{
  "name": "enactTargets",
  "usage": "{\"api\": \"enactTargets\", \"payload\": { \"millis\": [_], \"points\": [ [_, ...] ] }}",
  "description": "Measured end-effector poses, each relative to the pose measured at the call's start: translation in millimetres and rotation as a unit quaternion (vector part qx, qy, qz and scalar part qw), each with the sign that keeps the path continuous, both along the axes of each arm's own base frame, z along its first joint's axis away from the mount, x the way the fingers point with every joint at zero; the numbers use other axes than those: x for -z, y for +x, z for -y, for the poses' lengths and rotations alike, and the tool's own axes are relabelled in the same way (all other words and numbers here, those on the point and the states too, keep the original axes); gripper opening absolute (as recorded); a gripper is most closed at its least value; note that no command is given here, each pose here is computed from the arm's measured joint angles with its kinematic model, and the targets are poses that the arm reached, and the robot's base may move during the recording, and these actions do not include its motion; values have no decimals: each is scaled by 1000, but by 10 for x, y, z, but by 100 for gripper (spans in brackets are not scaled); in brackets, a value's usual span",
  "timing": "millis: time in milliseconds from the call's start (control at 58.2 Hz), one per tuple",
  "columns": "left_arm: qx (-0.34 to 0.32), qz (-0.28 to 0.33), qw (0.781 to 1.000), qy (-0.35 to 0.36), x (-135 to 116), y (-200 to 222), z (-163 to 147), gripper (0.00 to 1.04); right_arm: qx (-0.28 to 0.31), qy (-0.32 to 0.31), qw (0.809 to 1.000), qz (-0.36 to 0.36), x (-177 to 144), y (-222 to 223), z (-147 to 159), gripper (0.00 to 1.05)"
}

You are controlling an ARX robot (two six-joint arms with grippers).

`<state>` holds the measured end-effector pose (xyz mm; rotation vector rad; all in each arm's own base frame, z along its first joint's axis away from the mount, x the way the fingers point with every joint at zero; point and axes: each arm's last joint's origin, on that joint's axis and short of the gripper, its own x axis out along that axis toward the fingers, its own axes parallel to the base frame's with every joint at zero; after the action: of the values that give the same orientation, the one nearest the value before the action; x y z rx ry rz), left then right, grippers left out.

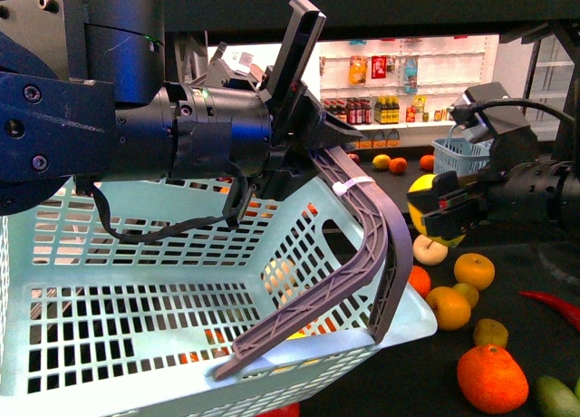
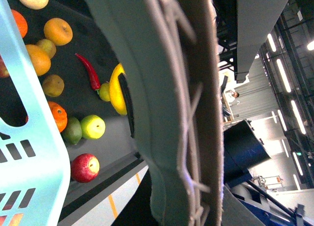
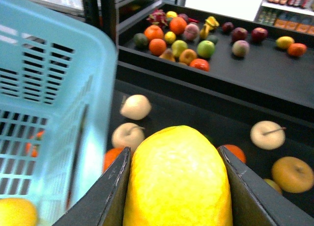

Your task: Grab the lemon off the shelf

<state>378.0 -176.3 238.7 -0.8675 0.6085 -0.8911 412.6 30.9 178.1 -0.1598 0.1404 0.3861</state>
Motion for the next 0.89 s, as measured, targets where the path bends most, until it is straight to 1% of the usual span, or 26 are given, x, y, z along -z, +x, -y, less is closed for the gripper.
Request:
{"api": "enactTargets", "payload": {
  "millis": [310,533,567,585,722,774,843,894],
  "points": [
    [0,0,1000,0,0,0,0,9,-46,20,998,-37,139,-154,-450,46],
    [0,0,1000,0,0,0,0,9,-63,23,996,-51,177,-205,-593,46],
    [0,0,1000,0,0,0,0,9,-65,23,996,-53,182,-210,-601,50],
    [0,0,1000,0,0,0,0,9,-65,23,996,-54,185,-213,-607,55],
    [0,0,1000,0,0,0,0,9,-70,33,995,-61,201,-240,-614,75],
    [1,0,1000,0,0,0,0,9,-64,37,995,-61,194,-244,-601,82],
    [0,-1,1000,0,0,0,0,9,-47,45,996,-57,133,-254,-557,93],
    [0,0,1000,0,0,0,0,9,-32,47,997,-46,66,-278,-512,99]
  ]
}}
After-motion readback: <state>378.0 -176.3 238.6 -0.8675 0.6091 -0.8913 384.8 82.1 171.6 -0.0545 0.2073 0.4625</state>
